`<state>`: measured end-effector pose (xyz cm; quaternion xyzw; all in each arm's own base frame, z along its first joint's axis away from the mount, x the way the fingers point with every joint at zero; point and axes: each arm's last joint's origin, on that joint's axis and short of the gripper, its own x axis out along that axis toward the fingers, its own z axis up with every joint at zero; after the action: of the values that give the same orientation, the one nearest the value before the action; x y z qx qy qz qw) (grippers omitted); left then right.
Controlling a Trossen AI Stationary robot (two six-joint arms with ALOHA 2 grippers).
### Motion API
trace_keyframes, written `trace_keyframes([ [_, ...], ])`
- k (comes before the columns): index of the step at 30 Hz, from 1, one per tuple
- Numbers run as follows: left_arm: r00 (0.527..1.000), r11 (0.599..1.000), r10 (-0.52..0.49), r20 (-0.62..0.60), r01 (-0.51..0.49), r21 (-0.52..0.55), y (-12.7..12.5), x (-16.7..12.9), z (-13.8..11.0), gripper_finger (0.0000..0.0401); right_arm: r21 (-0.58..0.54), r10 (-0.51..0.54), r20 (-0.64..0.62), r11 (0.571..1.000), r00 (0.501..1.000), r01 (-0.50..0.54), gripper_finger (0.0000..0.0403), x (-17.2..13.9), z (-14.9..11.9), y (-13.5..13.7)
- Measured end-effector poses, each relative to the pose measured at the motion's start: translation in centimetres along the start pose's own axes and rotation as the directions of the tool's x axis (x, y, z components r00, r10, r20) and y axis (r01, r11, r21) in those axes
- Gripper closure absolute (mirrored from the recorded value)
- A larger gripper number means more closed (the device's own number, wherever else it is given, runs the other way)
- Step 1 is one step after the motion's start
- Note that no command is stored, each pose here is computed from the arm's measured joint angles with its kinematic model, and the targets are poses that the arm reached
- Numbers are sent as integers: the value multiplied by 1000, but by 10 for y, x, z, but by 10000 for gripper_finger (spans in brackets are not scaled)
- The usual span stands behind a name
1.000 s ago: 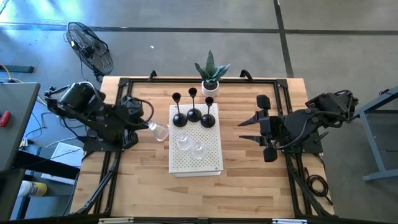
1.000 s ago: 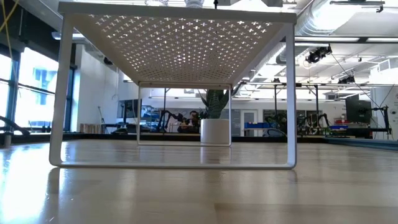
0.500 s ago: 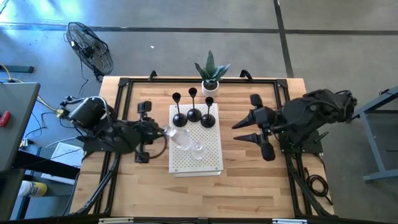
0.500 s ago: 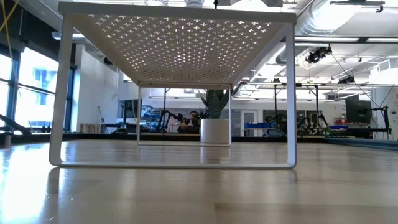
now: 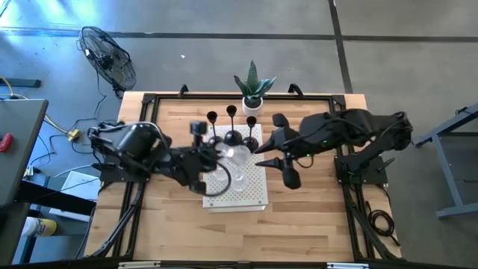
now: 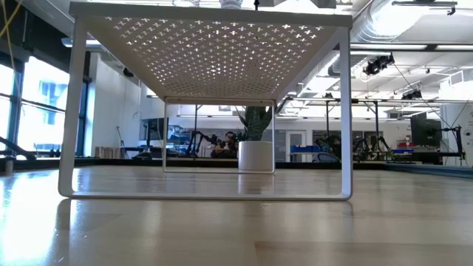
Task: Pick & Place candle stick holders
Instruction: Put the transparent glass candle holder on the shelf
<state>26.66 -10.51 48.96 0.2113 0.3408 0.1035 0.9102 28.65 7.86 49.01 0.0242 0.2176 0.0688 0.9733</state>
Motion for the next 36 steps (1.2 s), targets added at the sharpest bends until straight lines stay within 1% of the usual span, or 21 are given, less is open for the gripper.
trace_keyframes([
  [3, 998, 999, -27, 49, 25, 39, -6, 5, 9, 388, -28, -24, -7, 999, 1000, 24, 258, 7, -1, 0],
  [5, 997, 999, -27, 76, 24, 41, -8, 8, 13, 388, -51, -56, -10, 997, 998, 56, 258, 11, -2, 0],
  [7, 997, 999, -25, 78, 21, 45, -8, 9, 14, 388, -61, -85, -16, 995, 996, 83, 258, 16, -3, -1],
  [14, 994, 999, -35, 103, 32, 23, -8, 9, 16, 388, -54, -97, -59, 994, 993, 94, 258, 38, -8, 0],
  [20, 992, 998, -56, 111, 54, 26, -9, 9, 17, 388, -54, -95, -40, 994, 995, 93, 258, 54, -7, 1],
  [24, 991, 999, -53, 122, 52, 14, -9, 8, 18, 388, -47, -104, -36, 994, 994, 102, 258, 55, -7, -2],
  [27, 990, 999, -54, 132, 54, 8, -9, 8, 19, 388, -13, -103, -34, 995, 994, 103, 258, 54, -6, -5],
  [33, 987, 998, -68, 143, 65, 28, -9, 8, 21, 388, 3, -42, -69, 999, 997, 42, 258, 69, -9, -9],
  [36, 987, 997, -77, 139, 73, 32, -10, 9, 20, 388, -7, -38, -84, 999, 996, 38, 258, 75, -11, -10],
])
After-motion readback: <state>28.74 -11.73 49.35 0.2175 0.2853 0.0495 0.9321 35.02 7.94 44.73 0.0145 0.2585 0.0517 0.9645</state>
